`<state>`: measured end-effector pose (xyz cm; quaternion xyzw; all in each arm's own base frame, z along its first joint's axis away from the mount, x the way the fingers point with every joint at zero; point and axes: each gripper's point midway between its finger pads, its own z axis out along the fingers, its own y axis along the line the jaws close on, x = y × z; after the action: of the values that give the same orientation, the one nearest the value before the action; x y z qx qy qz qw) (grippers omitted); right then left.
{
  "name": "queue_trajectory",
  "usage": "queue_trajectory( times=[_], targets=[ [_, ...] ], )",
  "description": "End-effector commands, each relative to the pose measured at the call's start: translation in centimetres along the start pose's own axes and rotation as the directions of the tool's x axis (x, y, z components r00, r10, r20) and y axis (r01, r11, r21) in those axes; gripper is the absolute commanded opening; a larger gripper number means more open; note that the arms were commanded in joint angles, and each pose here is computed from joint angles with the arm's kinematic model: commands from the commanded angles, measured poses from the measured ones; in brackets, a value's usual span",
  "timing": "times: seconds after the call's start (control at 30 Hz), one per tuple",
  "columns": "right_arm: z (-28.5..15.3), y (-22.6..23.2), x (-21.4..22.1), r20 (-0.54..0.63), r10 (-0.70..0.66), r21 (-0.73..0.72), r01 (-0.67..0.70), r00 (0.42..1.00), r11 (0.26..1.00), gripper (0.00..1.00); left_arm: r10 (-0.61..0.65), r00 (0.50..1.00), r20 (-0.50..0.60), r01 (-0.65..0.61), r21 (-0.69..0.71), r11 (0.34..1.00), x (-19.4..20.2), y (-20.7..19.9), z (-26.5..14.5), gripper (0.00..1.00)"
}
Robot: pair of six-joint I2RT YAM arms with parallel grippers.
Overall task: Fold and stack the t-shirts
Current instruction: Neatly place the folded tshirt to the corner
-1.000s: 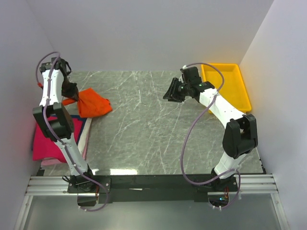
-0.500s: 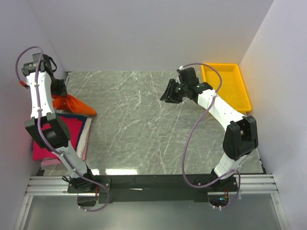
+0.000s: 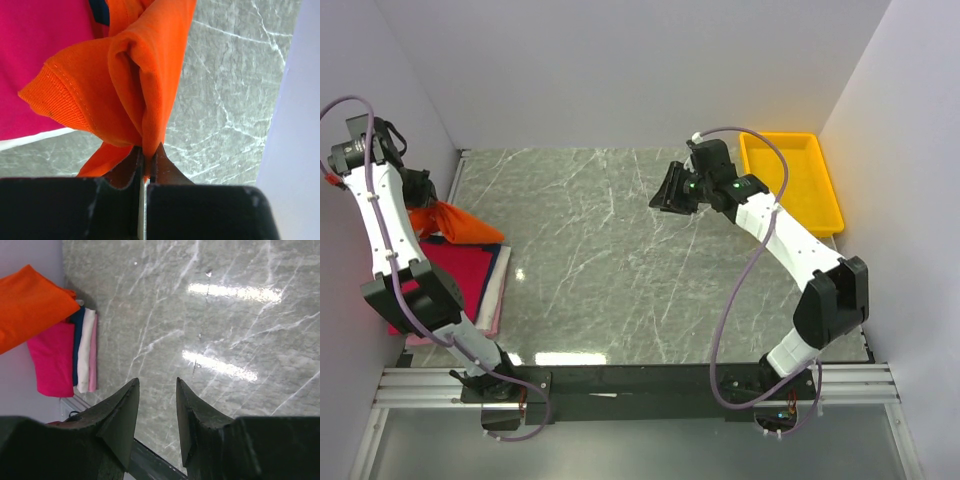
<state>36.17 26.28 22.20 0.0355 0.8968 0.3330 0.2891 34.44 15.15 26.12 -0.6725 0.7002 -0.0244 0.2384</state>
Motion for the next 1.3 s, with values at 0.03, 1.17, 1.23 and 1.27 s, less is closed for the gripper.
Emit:
queue_trajectory(
  times=[0.03,1.17,1.23,1.27],
  targets=[
    [-2.3,1.7,-0.2,0.056,-0.016,-0.024,0.017,0.998,1.000,0.43,0.039,0.999,0.015,-0.040,0.065,0.997,-0.3,1.2,-3.5,0.00],
    [-2.3,3.7,10.3,-0.082,-0.166,-0.028,0.165,0.983,0.986,0.43,-0.129,0.953,0.274,0.192,-0.219,0.957,1.2,22.1,-4.2,0.39],
    [-2.7,3.9,10.2,-0.072,-0.170,-0.035,0.168,0.983,0.985,0.43,-0.130,0.959,0.250,0.173,-0.156,0.972,1.1,20.6,-4.9,0.37],
    [-2.8,4.1,10.0,-0.065,-0.171,-0.039,0.169,0.983,0.985,0.43,-0.121,0.961,0.250,0.157,-0.133,0.979,0.9,20.0,-5.1,0.35]
  ],
)
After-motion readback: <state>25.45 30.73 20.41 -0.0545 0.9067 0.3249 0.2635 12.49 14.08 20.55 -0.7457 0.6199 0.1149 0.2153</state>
